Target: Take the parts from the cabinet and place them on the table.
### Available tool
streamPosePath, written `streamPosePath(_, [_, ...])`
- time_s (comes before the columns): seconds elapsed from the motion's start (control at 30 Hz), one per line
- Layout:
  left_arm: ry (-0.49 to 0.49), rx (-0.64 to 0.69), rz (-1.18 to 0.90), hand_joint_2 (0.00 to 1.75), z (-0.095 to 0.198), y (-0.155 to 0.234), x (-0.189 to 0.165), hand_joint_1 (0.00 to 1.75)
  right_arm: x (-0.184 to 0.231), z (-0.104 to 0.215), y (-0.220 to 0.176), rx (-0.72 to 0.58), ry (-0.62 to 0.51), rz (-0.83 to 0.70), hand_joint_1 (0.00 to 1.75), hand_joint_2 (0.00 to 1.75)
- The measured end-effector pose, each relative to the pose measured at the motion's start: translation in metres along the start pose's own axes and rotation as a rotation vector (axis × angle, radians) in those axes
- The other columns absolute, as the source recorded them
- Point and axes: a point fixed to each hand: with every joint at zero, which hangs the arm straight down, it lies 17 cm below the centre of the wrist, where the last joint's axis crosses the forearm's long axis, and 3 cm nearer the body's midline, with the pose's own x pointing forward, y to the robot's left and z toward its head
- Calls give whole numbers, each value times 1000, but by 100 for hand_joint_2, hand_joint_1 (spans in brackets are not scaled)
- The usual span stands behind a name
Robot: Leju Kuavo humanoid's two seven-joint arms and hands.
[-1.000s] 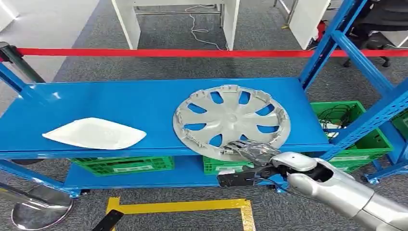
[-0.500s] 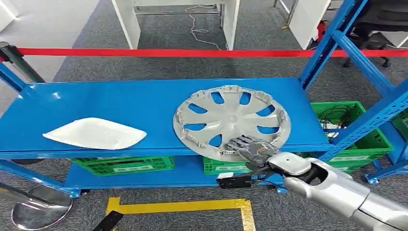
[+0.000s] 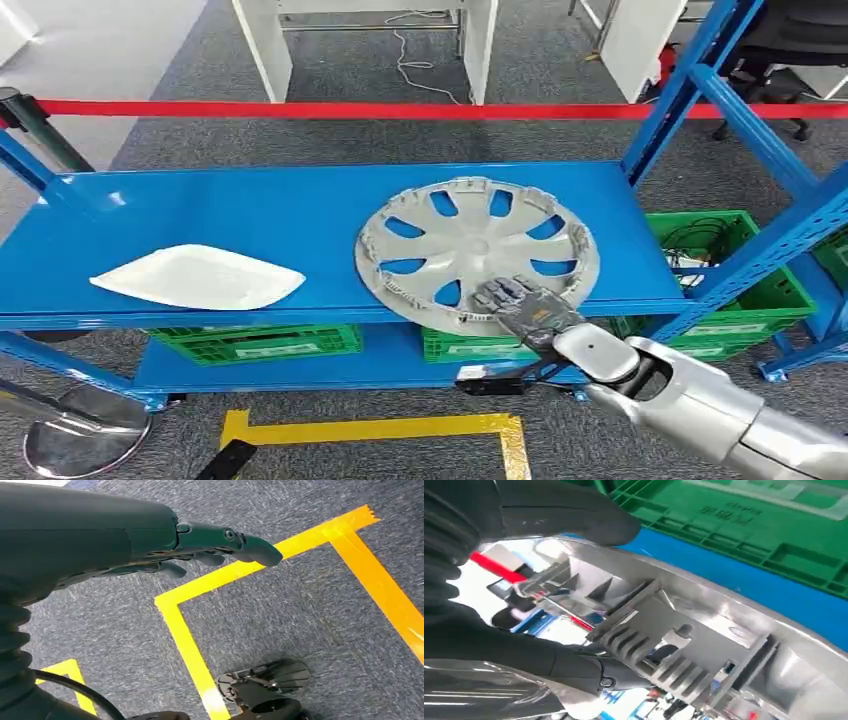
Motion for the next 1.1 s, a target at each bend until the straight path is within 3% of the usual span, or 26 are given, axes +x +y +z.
streamPosePath(0.3, [2,6,9,175,-1,1,2,0,-5,3,18,29,27,23,0,175])
streamPosePath(0.33, [2,6,9,175,-1,1,2,0,-5,3,20,33,27,23,9,175])
streamPosePath(0.37, [2,6,9,175,-1,1,2,0,-4,3,23,37,27,22,145,175])
streamPosePath(0.4, [2,6,9,175,-1,1,2,0,-4,4,26,42,28,21,175,175])
streamPosePath(1.1, [-4,1,-12,175,0,-2,4,0,-19,3,17,-14,85,13,175,175])
